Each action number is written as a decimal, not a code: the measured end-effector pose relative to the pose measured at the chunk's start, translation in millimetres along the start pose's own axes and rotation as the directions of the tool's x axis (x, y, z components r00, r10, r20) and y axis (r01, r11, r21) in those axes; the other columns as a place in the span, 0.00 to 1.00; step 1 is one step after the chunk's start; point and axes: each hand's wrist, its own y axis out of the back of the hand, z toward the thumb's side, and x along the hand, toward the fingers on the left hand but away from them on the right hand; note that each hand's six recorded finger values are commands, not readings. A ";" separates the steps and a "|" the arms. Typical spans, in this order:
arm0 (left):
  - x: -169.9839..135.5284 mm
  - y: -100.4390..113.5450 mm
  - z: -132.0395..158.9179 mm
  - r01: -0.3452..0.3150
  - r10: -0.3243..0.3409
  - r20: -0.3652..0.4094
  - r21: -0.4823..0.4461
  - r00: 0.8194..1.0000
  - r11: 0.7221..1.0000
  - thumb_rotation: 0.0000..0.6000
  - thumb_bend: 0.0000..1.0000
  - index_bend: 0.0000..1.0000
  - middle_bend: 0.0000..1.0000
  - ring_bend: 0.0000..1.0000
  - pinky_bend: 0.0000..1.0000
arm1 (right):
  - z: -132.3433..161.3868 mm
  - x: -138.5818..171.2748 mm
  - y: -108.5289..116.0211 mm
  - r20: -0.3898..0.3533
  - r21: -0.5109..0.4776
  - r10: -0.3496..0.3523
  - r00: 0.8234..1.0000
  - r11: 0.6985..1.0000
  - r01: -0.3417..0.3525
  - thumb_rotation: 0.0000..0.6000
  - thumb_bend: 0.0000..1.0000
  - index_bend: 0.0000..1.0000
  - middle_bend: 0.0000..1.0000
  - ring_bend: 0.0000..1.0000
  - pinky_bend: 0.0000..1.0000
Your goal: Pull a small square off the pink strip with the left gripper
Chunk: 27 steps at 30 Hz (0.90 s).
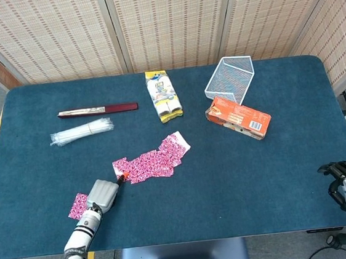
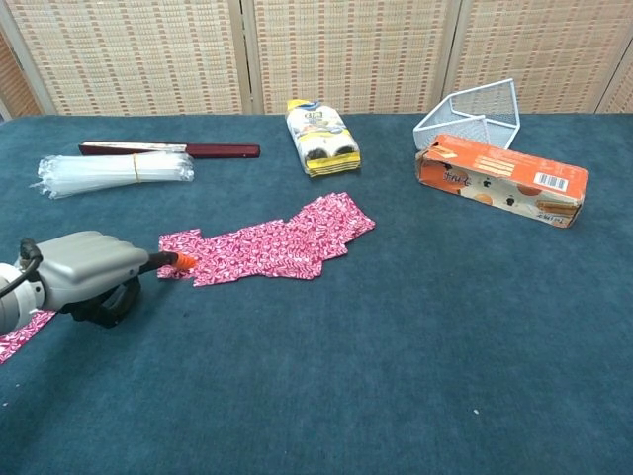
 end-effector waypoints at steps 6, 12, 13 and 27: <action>0.4 -3.3 -24.6 0.008 -0.007 -0.081 0.020 0.997 1.000 1.00 0.84 0.18 0.68 0.69 0.63 | -0.1 1.3 0.3 0.003 0.003 -0.003 1.000 1.000 0.003 1.00 1.00 0.49 0.54 0.47 0.64; -1.8 1.3 -43.9 -0.011 0.015 -0.143 0.032 0.990 0.999 1.00 0.84 0.18 0.68 0.69 0.63 | 0.5 1.6 -0.9 0.003 0.008 0.002 1.000 1.000 -0.002 1.00 1.00 0.49 0.54 0.47 0.64; -2.4 2.0 -46.5 -0.013 0.018 -0.152 0.034 0.988 0.999 1.00 0.84 0.18 0.68 0.69 0.63 | 0.5 1.7 -1.0 0.003 0.008 0.002 1.000 1.000 -0.002 1.00 1.00 0.49 0.54 0.47 0.64; -11.3 10.5 -65.7 -0.059 0.067 -0.211 0.043 0.975 0.997 1.00 0.84 0.18 0.68 0.69 0.64 | 0.6 2.1 -1.2 0.003 0.012 0.001 1.000 1.000 -0.001 1.00 1.00 0.49 0.54 0.47 0.64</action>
